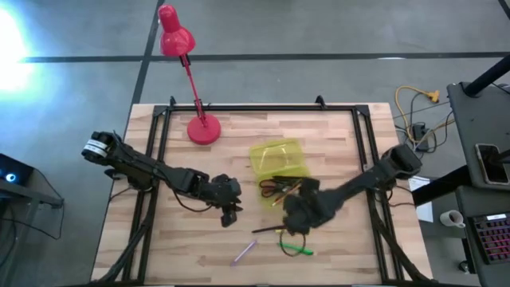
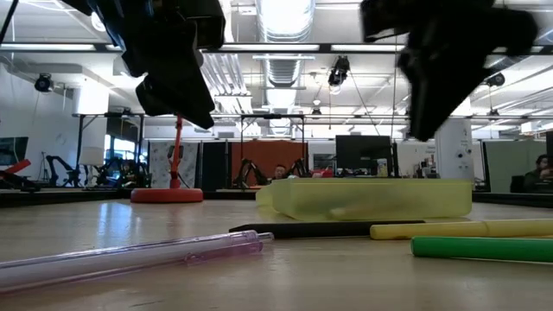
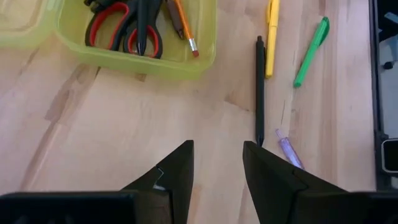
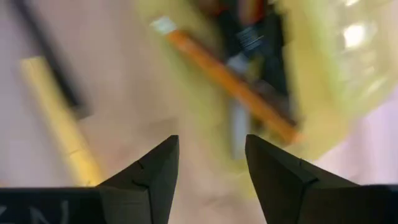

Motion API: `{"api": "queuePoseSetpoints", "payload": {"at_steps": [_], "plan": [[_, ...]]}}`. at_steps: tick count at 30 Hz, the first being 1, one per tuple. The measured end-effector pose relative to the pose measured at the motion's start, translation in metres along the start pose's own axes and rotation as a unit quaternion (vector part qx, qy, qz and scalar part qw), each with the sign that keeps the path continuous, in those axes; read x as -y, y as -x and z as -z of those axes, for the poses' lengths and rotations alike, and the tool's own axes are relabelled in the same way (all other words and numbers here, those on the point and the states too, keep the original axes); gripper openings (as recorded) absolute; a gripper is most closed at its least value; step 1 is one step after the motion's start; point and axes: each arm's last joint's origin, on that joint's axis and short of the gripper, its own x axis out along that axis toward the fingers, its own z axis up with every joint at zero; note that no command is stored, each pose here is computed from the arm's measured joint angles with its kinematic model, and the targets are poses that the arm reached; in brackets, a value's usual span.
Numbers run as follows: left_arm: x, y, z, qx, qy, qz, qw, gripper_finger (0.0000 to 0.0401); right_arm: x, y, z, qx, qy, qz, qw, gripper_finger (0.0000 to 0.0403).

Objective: Pick & place school supplies into a supply box
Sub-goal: Put the purple pen into the yellow supply box

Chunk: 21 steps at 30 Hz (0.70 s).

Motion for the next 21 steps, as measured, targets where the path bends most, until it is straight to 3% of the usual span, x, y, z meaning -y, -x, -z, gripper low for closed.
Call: {"api": "queuePoseSetpoints", "payload": {"at_steps": [3,5,13,17,21], "plan": [[0.001,-0.001,0.0,-0.002,0.017,0.009,1.0,0.0122,-0.018,0.011,0.013,-0.018,-0.05,-0.041,0.998,0.0177],[0.002,-0.001,0.0,-0.007,-0.001,0.024,1.0,0.0122,-0.03,0.017,0.023,-0.034,-0.1,-0.064,0.992,0.0175],[0.005,-0.001,-0.002,0.003,-0.029,0.045,0.999,0.0122,-0.06,0.038,0.059,-0.068,-0.283,-0.089,0.952,0.0171],[0.002,-0.003,0.003,-0.012,-0.003,0.041,0.999,0.0122,-0.066,0.041,0.068,-0.067,-0.295,-0.088,0.949,0.0171],[0.002,-0.005,0.009,-0.026,0.063,0.041,0.997,0.0122,-0.067,0.038,0.072,-0.062,-0.237,-0.083,0.966,0.0171]]}}
